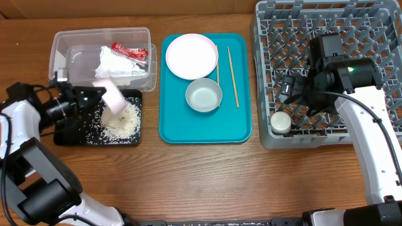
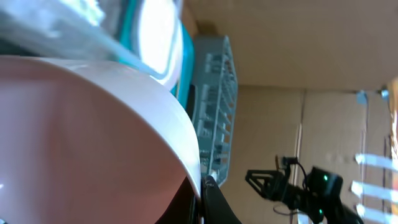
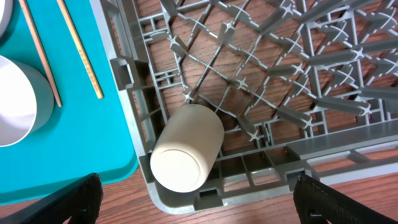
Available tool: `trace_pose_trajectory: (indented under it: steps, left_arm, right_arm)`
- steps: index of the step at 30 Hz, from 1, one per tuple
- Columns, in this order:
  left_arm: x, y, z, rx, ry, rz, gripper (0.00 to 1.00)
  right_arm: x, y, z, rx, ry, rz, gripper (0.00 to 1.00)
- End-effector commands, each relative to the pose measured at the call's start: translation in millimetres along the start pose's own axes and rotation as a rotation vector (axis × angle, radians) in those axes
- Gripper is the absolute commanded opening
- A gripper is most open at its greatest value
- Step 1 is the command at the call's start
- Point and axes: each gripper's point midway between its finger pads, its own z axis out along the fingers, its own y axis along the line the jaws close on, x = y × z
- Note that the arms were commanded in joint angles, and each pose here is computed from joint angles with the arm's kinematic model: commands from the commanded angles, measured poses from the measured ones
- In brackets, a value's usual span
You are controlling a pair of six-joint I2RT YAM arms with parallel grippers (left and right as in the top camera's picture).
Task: Sort waste into correct bins and load items into the dishwasher
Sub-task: 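Tip the pink bowl over the black tray to pour out the rice, then return the empty pink bowl to the teal tray with the left gripper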
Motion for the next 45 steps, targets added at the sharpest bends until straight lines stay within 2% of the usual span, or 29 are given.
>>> trace_pose_trajectory:
  steps: [1, 9, 16, 28, 33, 41, 45]
  left_arm:
    - [2.2, 0.0, -2.7, -0.028, -0.004, -0.017, 0.04]
    - [10.7, -16.2, 7.1, 0.039, 0.032, 0.021, 0.04]
    - [23.9, -39.0, 13.5, 0.021, 0.074, 0.155, 0.04]
    - [41.9, -78.7, 30.2, -0.360, 0.134, 0.461, 0.04]
    - [62.9, -84.1, 61.2, -0.498, 0.194, 0.564, 0.04]
    - [104.9, -65.3, 129.1, -0.801, 0.297, 0.778, 0.04]
    - [124.2, -41.3, 152.3, -0.952, 0.353, 0.823, 0.04]
  right_arm:
    - [-6.5, 0.6, -5.3, 0.000, -0.028, -0.002, 1.00]
    - [-6.5, 0.6, -5.3, 0.000, -0.028, -0.002, 1.00]
    - [-6.5, 0.6, -5.3, 0.000, -0.028, -0.002, 1.00]
    - [-6.9, 1.6, -5.4, -0.005, -0.029, -0.002, 1.00]
    - [-6.6, 2.9, -5.4, -0.012, -0.027, -0.002, 1.00]
    - [-6.5, 2.9, -5.4, -0.012, -0.027, -0.002, 1.00]
    - [-6.7, 2.9, -5.4, -0.012, -0.027, -0.003, 1.00]
